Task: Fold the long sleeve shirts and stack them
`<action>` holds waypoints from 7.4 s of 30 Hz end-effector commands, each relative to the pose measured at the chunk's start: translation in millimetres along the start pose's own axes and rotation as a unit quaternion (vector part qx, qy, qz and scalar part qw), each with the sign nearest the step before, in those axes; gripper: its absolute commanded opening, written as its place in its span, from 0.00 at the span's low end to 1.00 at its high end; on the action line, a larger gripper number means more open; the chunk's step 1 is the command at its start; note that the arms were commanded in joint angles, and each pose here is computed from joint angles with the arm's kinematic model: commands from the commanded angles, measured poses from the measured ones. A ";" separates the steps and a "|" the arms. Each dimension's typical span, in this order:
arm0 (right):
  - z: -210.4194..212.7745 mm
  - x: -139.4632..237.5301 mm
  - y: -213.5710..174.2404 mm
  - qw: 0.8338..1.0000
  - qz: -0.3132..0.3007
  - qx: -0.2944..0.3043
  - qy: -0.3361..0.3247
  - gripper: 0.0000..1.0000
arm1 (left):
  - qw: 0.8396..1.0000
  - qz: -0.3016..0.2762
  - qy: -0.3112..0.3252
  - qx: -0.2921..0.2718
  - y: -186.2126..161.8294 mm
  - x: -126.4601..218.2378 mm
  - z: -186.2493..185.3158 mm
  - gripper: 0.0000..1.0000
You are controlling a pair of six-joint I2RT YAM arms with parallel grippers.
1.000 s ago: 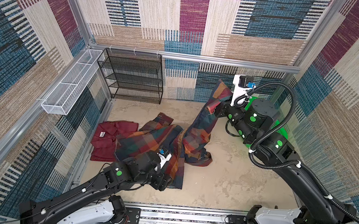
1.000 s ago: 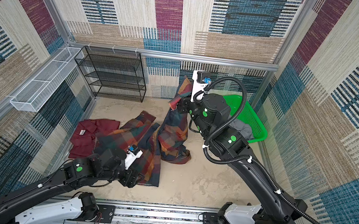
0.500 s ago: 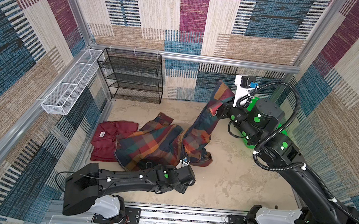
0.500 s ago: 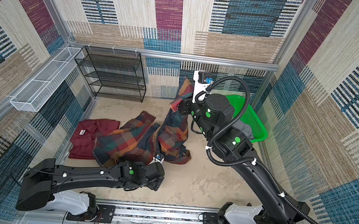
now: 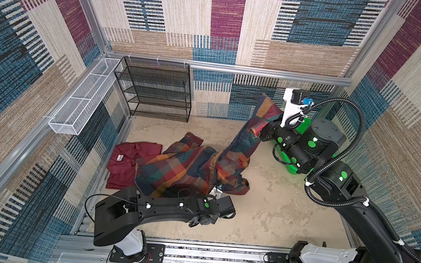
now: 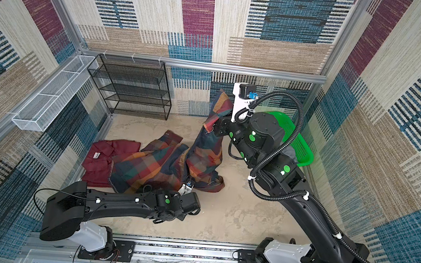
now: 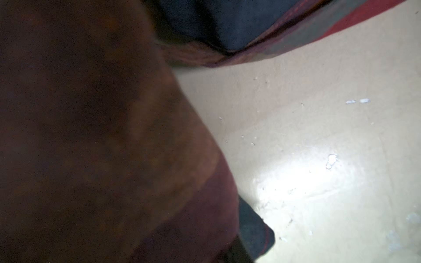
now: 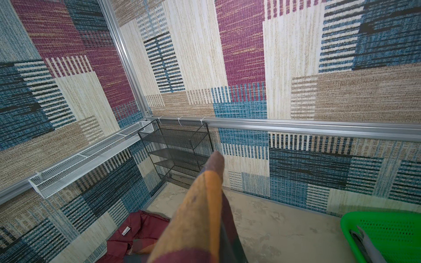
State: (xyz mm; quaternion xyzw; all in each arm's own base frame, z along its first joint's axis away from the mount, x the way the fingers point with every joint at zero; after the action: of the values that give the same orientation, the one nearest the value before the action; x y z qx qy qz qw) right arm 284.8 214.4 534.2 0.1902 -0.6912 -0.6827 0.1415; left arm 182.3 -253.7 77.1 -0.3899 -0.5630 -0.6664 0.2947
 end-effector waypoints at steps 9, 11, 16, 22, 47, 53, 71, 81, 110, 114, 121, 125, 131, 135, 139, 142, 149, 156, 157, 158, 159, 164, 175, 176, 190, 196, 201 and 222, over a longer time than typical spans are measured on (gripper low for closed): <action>-60.0 48.6 46.9 0.989 -0.043 -0.013 -0.140 0.00 | 0.995 -0.093 -0.001 0.019 55.8 118.9 86.0 0.00; -68.2 62.2 60.4 0.987 -0.056 -0.013 -0.153 0.00 | 0.991 -0.127 -0.040 0.019 74.7 162.8 100.3 0.00; -75.7 108.2 116.2 0.984 -0.122 -0.009 -0.126 0.00 | 0.971 -0.209 -0.120 0.004 112.8 270.4 132.5 0.00; -72.2 185.8 191.6 0.971 -0.235 -0.029 -0.035 0.00 | 0.940 -0.275 -0.200 -0.016 146.7 359.6 141.8 0.00; -80.9 118.8 152.1 0.971 -0.192 0.010 -0.143 0.00 | 0.852 -0.509 -0.063 -0.104 226.3 417.6 150.7 0.00; -57.4 22.1 130.6 0.963 -0.147 0.131 -0.183 0.00 | 0.850 -0.518 -0.029 -0.091 290.2 378.3 134.7 0.00; -157.3 -31.9 187.6 0.894 -0.314 0.077 -0.311 0.00 | 0.694 -0.700 -0.167 0.012 491.5 393.2 133.3 0.00; -154.3 58.7 186.4 0.897 -0.316 0.055 -0.305 0.00 | 0.666 -0.726 -0.172 -0.008 401.5 393.3 142.0 0.00; -84.1 171.3 -174.5 0.967 0.125 -0.193 -0.106 0.16 | 0.874 -0.377 -0.158 0.261 63.2 169.4 192.8 0.37; -78.0 183.1 -200.0 0.958 0.162 -0.213 -0.101 0.36 | 0.879 -0.373 -0.157 0.252 56.6 191.9 203.5 0.39; -75.2 200.4 -170.5 0.969 0.128 -0.194 -0.083 0.52 | 0.877 -0.398 -0.186 0.193 70.1 248.6 204.6 0.56; -55.6 209.7 -146.9 0.980 0.090 -0.180 -0.013 0.68 | 0.869 -0.431 -0.177 0.164 77.1 277.4 213.9 0.56; -35.0 219.6 -120.6 0.981 0.069 -0.171 0.056 0.80 | 0.903 -0.380 -0.156 0.121 95.0 257.2 191.3 0.56; -40.8 234.7 -103.1 0.980 0.050 -0.188 0.039 0.83 | 0.927 -0.320 -0.142 0.132 99.4 221.0 173.9 0.55; -39.5 247.5 -86.9 0.980 0.032 -0.190 0.045 0.85 | 0.932 -0.291 -0.140 0.165 98.5 192.8 164.1 0.55; -25.5 251.1 -72.4 0.977 0.019 -0.191 0.092 0.90 | 0.942 -0.255 -0.142 0.167 98.7 169.9 149.5 0.55; -16.5 240.1 -94.0 0.963 0.110 -0.221 0.104 1.00 | 0.957 -0.196 -0.131 0.169 98.9 128.2 126.8 0.55; -43.6 227.1 -173.7 0.946 0.233 -0.226 -0.012 0.99 | 0.963 -0.119 -0.155 0.186 70.4 80.8 102.7 0.55; -40.2 222.3 -188.2 0.940 0.251 -0.230 -0.006 0.98 | 0.964 -0.101 -0.158 0.191 63.3 70.5 98.4 0.55; -39.5 219.4 -196.3 0.937 0.260 -0.232 -0.006 0.98 | 0.964 -0.088 -0.161 0.194 58.5 62.0 94.1 0.54; -39.5 221.9 -202.6 0.938 0.257 -0.234 -0.007 0.97 | 0.965 -0.069 -0.160 0.196 51.8 51.4 89.8 0.55; -46.4 218.3 -241.1 0.928 0.294 -0.228 -0.037 0.97 | 0.971 -0.004 -0.140 0.193 42.3 16.1 72.7 0.54; -46.4 206.3 -257.5 0.928 0.299 -0.219 -0.035 0.98 | 0.971 0.096 -0.102 0.195 46.6 -56.4 47.9 0.54; -42.8 199.1 -262.2 0.927 0.301 -0.221 -0.023 0.98 | 0.967 0.106 -0.101 0.207 45.0 -63.5 52.9 0.53; -71.8 31.5 -315.3 0.925 0.337 -0.160 -0.079 0.92 | 0.951 0.083 -0.050 0.295 67.1 -71.7 130.1 0.50; -97.3 -60.1 -317.4 0.924 0.347 -0.102 -0.125 0.92 | 0.956 0.014 -0.034 0.291 102.6 -27.9 155.3 0.59; -97.6 -121.2 -350.3 0.915 0.380 -0.085 -0.108 0.93 | 0.953 0.036 -0.029 0.299 123.0 -36.3 167.4 0.60; -120.9 -177.2 -446.7 0.892 0.436 -0.099 -0.071 0.81 | 0.957 0.113 0.038 0.264 189.3 -155.4 176.3 0.66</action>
State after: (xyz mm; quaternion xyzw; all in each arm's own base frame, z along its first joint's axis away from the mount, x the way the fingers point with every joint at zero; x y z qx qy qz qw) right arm 523.0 178.0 101.8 -0.2215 -0.6434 -0.6255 0.3817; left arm 451.7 -128.4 55.7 -0.3366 -0.6703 -0.4568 0.4783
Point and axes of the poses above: each gripper's point midway between its finger pads, its own x axis back along the fingers, its own z axis along the line the jaws close on, y = z × x, the point moved 1 cm from there along x, back along the fingers, and after that the axes turned 13 degrees about x, right-handed, at the moved point
